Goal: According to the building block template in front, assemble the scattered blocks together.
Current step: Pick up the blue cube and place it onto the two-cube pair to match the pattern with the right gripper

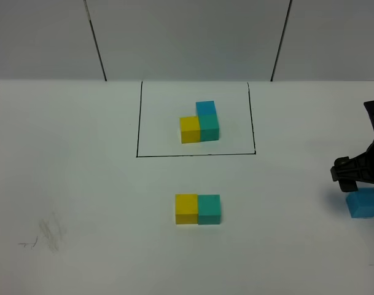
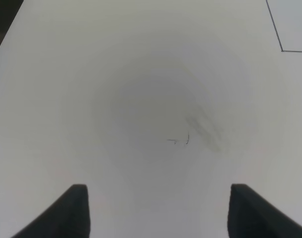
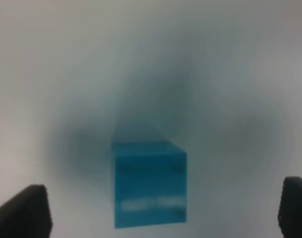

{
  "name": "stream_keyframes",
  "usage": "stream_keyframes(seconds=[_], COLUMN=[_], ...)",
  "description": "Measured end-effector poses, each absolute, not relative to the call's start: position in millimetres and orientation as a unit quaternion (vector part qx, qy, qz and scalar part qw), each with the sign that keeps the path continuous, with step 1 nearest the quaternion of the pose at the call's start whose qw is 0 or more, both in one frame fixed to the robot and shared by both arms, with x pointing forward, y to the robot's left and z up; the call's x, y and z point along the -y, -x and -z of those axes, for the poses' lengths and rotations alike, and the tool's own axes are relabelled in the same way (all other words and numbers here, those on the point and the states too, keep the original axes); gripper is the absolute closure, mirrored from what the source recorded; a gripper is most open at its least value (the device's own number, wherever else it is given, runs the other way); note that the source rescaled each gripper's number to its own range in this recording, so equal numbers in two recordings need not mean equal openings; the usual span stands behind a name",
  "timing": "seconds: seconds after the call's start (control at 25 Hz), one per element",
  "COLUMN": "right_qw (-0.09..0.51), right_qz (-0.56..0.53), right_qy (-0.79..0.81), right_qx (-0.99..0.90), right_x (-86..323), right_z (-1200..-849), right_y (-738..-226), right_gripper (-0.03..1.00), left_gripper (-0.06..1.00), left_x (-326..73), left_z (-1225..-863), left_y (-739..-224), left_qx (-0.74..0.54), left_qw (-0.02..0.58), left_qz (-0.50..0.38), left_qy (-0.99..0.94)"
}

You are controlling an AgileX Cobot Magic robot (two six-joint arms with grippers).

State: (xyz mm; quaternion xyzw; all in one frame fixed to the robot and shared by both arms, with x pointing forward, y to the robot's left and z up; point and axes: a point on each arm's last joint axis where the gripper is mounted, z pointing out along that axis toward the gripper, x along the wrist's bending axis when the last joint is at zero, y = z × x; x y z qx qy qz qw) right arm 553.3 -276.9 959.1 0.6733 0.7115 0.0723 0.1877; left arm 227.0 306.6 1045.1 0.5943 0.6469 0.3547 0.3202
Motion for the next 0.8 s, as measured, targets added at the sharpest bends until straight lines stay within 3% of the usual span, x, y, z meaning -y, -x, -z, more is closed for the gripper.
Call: stream_keyframes(seconds=[0.6, 0.8], right_qw=[0.157, 0.151], right_qz=[-0.053, -0.052], right_qy=[-0.673, -0.674], right_qx=[-0.721, -0.721], right_x=[276.8, 277.4], right_z=[-915.7, -911.1], right_y=[-564.9, -565.7], right_gripper=[0.08, 0.16], left_gripper=[0.58, 0.58], left_x=[-306.6, -306.6], left_z=[-1045.1, -1045.1], left_y=[-227.0, -227.0], left_qx=[-0.647, -0.647], left_qw=[0.32, 0.32], left_qz=[-0.355, -0.355], left_qy=[-0.594, -0.594])
